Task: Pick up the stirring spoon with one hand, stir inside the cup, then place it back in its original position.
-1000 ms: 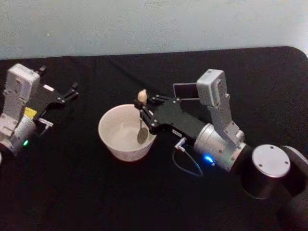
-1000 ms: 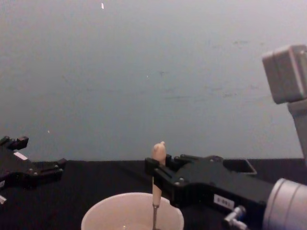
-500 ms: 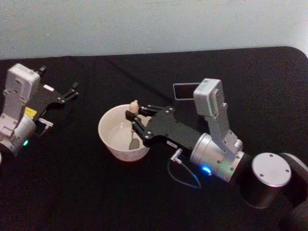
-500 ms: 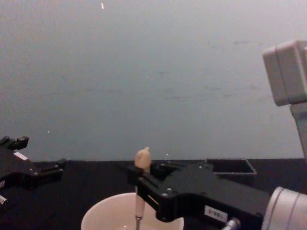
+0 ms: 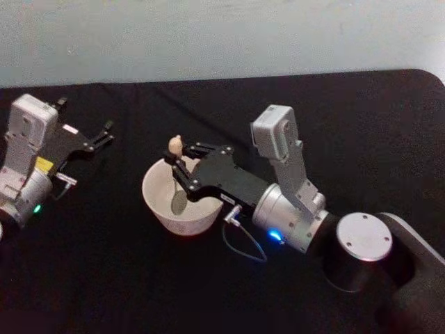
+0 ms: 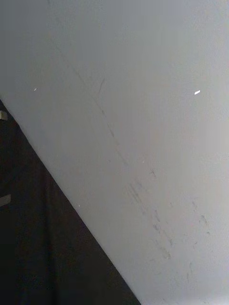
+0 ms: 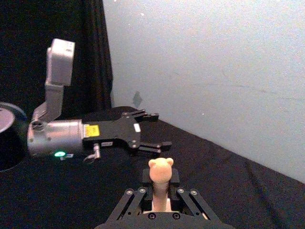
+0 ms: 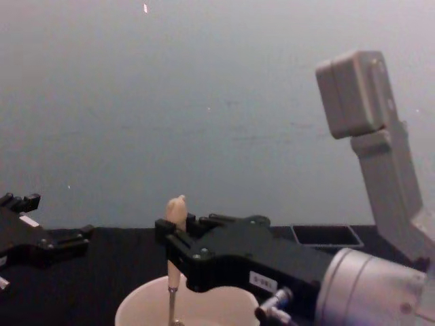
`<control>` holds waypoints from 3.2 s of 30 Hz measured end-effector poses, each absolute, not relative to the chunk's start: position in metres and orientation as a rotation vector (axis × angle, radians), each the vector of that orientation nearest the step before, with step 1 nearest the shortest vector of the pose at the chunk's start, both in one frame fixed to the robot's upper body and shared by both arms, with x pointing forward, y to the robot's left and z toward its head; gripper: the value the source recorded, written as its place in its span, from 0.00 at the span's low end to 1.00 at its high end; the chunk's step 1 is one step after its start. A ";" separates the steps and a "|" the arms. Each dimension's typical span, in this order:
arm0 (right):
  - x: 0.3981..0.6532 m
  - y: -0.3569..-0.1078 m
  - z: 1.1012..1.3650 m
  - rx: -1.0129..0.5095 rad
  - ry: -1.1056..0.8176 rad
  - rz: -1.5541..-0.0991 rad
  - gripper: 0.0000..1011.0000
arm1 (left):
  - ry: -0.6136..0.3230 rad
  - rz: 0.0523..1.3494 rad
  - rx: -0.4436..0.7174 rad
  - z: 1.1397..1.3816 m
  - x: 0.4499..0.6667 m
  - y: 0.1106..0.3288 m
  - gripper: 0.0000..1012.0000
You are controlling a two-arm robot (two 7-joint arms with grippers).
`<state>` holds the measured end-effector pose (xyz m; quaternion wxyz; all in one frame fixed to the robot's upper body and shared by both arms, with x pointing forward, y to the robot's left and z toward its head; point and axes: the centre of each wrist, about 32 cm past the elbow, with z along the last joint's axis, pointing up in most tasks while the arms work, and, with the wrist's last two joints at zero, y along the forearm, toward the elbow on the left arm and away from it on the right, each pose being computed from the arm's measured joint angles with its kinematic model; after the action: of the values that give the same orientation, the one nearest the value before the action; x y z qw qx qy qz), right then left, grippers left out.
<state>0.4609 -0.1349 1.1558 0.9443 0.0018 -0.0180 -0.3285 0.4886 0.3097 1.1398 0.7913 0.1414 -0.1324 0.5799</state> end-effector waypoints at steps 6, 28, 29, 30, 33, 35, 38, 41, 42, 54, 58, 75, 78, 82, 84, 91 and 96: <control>0.470 -0.130 1.157 0.010 -0.045 -0.700 0.19 | -0.285 1.248 0.304 1.140 0.489 0.310 0.99; 0.471 -0.154 1.156 0.000 -0.038 -0.742 0.19 | -0.285 1.248 0.304 1.140 0.489 0.310 0.99; 0.469 -0.155 1.156 -0.001 -0.036 -0.740 0.19 | -0.285 1.248 0.304 1.140 0.489 0.310 0.99; 0.467 -0.157 1.156 -0.001 -0.032 -0.734 0.19 | -0.285 1.248 0.304 1.140 0.489 0.310 0.99; 0.461 -0.161 1.156 0.000 -0.026 -0.719 0.19 | -0.285 1.248 0.304 1.140 0.489 0.310 0.99; 0.458 -0.162 1.156 0.000 -0.023 -0.710 0.19 | -0.285 1.248 0.304 1.140 0.489 0.310 0.99; 0.453 -0.164 1.157 0.001 -0.020 -0.690 0.19 | -0.285 1.248 0.304 1.140 0.489 0.310 0.99; 0.449 -0.163 1.156 -0.001 -0.017 -0.673 0.19 | -0.285 1.248 0.304 1.140 0.489 0.310 0.99; 0.448 -0.163 1.156 -0.001 -0.017 -0.668 0.19 | -0.285 1.248 0.304 1.140 0.489 0.310 0.99; 0.450 -0.146 1.156 -0.001 -0.022 -0.646 0.19 | -0.285 1.248 0.304 1.140 0.489 0.310 0.99; 0.456 -0.137 1.157 0.002 -0.033 -0.658 0.19 | -0.285 1.248 0.304 1.140 0.489 0.310 0.99; 0.480 -0.135 1.158 0.003 -0.051 -0.760 0.19 | -0.285 1.248 0.305 1.140 0.489 0.310 0.99; 0.481 -0.137 1.158 0.003 -0.050 -0.765 0.19 | -0.285 1.248 0.304 1.140 0.489 0.310 0.99; 0.480 -0.139 1.159 0.007 -0.049 -0.770 0.19 | -0.285 1.248 0.304 1.140 0.489 0.310 0.99; 0.479 -0.139 1.161 0.014 -0.049 -0.769 0.19 | -0.285 1.248 0.305 1.140 0.489 0.310 0.99; 0.474 -0.143 1.180 0.064 -0.056 -0.781 0.19 | -0.285 1.248 0.304 1.140 0.489 0.310 0.99; 0.471 -0.148 1.201 0.115 -0.072 -0.805 0.19 | -0.285 1.248 0.304 1.140 0.489 0.310 0.99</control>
<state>0.4708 -0.1480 1.2010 0.9178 0.0558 -0.0352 -0.3916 0.4886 0.3097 1.1398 0.7913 0.1415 -0.1325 0.5799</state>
